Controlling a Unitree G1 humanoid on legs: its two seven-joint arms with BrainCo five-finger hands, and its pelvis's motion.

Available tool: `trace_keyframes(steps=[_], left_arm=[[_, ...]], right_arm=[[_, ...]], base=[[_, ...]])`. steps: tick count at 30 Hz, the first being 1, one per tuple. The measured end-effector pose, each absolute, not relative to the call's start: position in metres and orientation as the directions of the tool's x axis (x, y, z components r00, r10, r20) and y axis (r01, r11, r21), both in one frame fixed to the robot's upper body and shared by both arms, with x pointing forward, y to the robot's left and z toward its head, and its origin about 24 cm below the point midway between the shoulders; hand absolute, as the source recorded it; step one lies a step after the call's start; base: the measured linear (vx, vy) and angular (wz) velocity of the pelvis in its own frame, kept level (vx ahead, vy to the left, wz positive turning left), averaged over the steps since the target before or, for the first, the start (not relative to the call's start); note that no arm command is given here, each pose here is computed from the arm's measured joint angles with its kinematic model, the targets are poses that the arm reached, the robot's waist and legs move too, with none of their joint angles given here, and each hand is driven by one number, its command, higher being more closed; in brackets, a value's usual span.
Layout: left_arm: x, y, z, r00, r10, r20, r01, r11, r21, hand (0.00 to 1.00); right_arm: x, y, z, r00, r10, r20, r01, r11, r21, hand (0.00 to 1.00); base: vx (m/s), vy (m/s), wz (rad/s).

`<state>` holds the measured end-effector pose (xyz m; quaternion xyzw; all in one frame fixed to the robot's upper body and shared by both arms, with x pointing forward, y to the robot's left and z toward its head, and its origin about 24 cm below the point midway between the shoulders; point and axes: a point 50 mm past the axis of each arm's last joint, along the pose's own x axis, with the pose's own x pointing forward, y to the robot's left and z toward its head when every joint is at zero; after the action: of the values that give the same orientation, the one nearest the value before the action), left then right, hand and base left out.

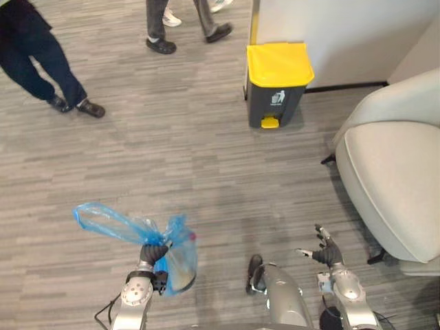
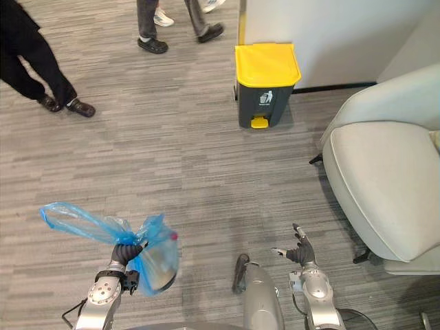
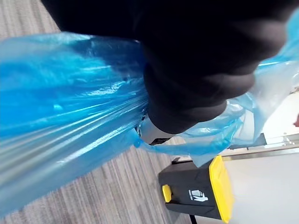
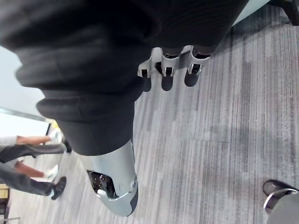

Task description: Gather rubbish on tea table into small bin, then transfer packed bag to large trash can.

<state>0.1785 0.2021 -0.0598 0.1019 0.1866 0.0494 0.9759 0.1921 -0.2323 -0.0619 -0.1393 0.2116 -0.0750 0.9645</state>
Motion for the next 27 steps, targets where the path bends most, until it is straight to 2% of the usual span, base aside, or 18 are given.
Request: trace_keyframes(steps=[5,8,10,15,23,27], left_arm=[[0.172,0.201,-0.063,0.918,0.136,-0.372,-0.059,0.976,0.21,1.0],[0.16,0.2,-0.069,0.903,0.149,-0.402,-0.071,0.977,0.202,1.0],[0.17,0.199,-0.062,0.919,0.145,-0.366,-0.075,0.977,0.2,1.0],[0.165,0.199,-0.064,0.911,0.148,-0.385,-0.073,0.977,0.201,1.0],[0.169,0.209,-0.06,0.915,0.169,-0.365,-0.083,0.967,0.241,1.0],[0.173,0.198,-0.064,0.911,0.163,-0.379,-0.091,0.975,0.201,1.0]], right_arm=[[0.199,-0.234,-0.052,0.914,-0.231,-0.334,0.126,0.943,-0.307,0.0],[0.189,-0.241,-0.062,0.886,-0.266,-0.38,0.146,0.937,-0.316,0.0],[0.181,-0.241,-0.068,0.871,-0.273,-0.409,0.148,0.939,-0.31,0.0],[0.182,-0.234,-0.071,0.871,-0.256,-0.419,0.132,0.944,-0.302,0.0],[0.177,-0.232,-0.073,0.87,-0.238,-0.431,0.1,0.943,-0.318,0.0],[0.179,-0.242,-0.063,0.88,-0.26,-0.398,0.119,0.931,-0.345,0.0]], base=[[0.5,0.115,-0.92],[0.58,0.312,-0.79],[0.66,0.336,-0.17],[0.54,0.209,-0.19],[0.53,-0.056,0.25],[0.55,-0.164,0.27]])
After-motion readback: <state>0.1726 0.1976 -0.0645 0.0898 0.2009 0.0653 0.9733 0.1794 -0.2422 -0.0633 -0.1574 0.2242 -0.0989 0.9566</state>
